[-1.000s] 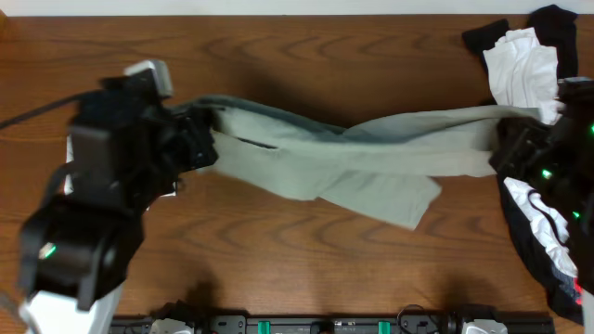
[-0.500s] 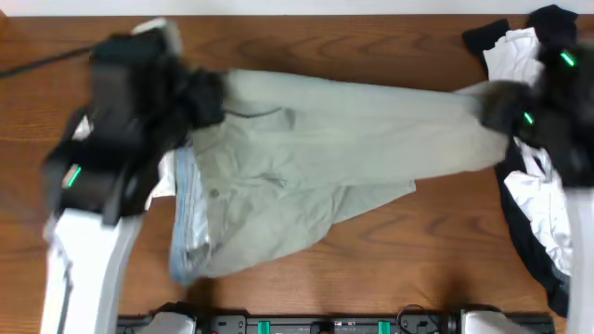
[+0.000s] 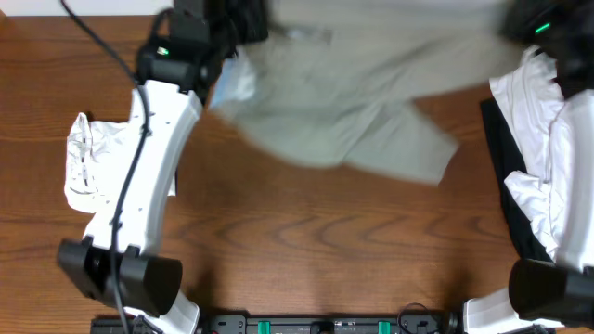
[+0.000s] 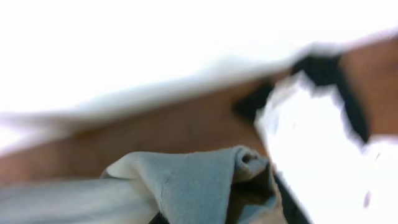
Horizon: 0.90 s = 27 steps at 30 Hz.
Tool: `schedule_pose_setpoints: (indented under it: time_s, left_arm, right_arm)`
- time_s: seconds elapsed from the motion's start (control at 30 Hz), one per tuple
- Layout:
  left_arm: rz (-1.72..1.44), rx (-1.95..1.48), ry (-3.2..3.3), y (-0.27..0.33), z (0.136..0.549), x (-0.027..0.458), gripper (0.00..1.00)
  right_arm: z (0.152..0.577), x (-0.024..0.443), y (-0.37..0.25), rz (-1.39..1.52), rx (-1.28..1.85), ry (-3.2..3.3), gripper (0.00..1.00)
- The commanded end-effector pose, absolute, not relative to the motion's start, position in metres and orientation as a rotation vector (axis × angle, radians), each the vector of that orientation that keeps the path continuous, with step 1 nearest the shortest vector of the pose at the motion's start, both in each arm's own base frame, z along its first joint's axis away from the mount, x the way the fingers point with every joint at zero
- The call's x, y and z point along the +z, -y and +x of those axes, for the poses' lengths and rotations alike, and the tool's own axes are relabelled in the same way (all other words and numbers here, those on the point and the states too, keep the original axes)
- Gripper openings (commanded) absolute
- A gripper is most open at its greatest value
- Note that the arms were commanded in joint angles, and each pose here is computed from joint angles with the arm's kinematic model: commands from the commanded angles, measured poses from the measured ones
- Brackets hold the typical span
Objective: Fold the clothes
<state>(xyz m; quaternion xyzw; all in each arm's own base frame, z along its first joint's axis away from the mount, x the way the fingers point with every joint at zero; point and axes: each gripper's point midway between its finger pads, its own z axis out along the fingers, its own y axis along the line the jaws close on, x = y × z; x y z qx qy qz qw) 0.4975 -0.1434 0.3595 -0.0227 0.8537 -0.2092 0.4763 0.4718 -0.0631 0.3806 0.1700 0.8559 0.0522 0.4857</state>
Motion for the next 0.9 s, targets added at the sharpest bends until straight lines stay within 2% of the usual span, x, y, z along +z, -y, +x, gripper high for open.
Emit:
schedule_pose_setpoints:
  time_s: [0.0, 0.13, 0.47, 0.7, 0.87]
  left_arm:
    - [0.0, -0.464, -1.89, 0.123, 0.466, 0.458, 0.06]
    - [-0.016, -0.441, -2.047, 0.117, 0.443, 0.429, 0.06]
    - [-0.077, -0.308, -2.728, 0.102, 0.364, 0.277, 0.08]
    - [-0.108, -0.285, -3.074, 0.101, 0.312, 0.19, 0.06]
    - [-0.12, -0.449, -3.286, 0.12, 0.265, 0.148, 0.06]
  right_arm:
    - [0.438, 0.447, 0.088, 0.452, 0.056, -1.95, 0.01]
    - [0.416, 0.422, 0.085, 0.465, 0.036, -2.095, 0.01]
    - [0.32, 0.265, 0.074, 0.641, -0.039, -2.793, 0.01]
    - [0.285, 0.174, 0.065, 0.695, -0.041, -3.055, 0.01]
    - [0.271, 0.135, 0.062, 0.715, -0.043, -3.115, 0.01]
